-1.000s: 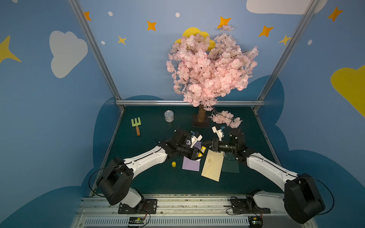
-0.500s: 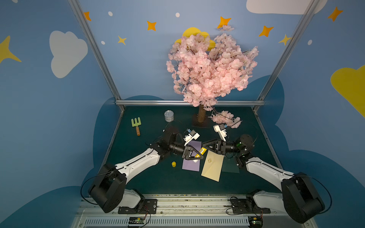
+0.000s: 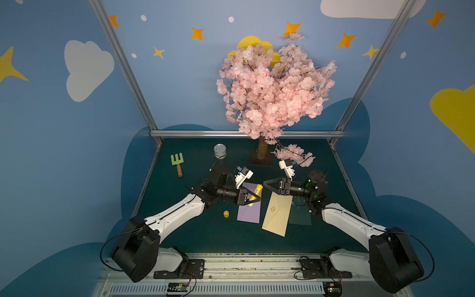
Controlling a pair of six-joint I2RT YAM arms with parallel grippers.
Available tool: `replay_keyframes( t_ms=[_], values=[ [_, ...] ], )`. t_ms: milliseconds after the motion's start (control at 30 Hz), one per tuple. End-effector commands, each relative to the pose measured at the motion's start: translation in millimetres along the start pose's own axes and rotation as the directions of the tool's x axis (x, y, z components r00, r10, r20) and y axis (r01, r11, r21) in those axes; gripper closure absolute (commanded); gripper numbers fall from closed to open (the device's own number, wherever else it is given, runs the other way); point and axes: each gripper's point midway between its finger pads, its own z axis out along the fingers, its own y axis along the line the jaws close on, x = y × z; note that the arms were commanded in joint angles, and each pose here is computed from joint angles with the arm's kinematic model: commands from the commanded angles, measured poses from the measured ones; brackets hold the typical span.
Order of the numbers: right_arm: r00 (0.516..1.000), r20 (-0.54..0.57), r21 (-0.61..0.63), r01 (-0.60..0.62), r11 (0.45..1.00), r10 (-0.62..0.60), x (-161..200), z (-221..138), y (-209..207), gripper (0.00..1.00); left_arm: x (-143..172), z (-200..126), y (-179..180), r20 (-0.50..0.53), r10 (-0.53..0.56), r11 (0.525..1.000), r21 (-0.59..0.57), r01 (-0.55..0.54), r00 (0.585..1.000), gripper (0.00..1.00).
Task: Seal the envelope with a glue stick
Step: Screw the glue stick.
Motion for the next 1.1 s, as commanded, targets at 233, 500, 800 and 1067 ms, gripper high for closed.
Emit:
replay_keyframes(
  t_ms=[233,500,800,1067],
  values=[
    [0.992,0.005,0.278,-0.120,0.953,0.123,7,15,-54,0.40,-2,8,32,-0.019,0.036,0.974,-0.222,-0.040,0.999,0.97],
    [0.990,0.008,0.270,-0.137,0.953,0.140,5,30,-58,0.53,3,14,32,-0.036,0.028,0.975,-0.221,-0.035,0.999,0.97],
    [0.990,-0.022,0.239,-0.130,0.962,0.139,8,35,-55,0.82,4,15,32,-0.036,0.022,0.974,-0.225,-0.030,0.999,0.97],
    [0.989,-0.131,-0.046,0.058,0.997,-0.064,26,29,5,0.91,-11,-2,21,0.018,-0.055,0.992,-0.109,0.057,0.998,0.97]
  ],
)
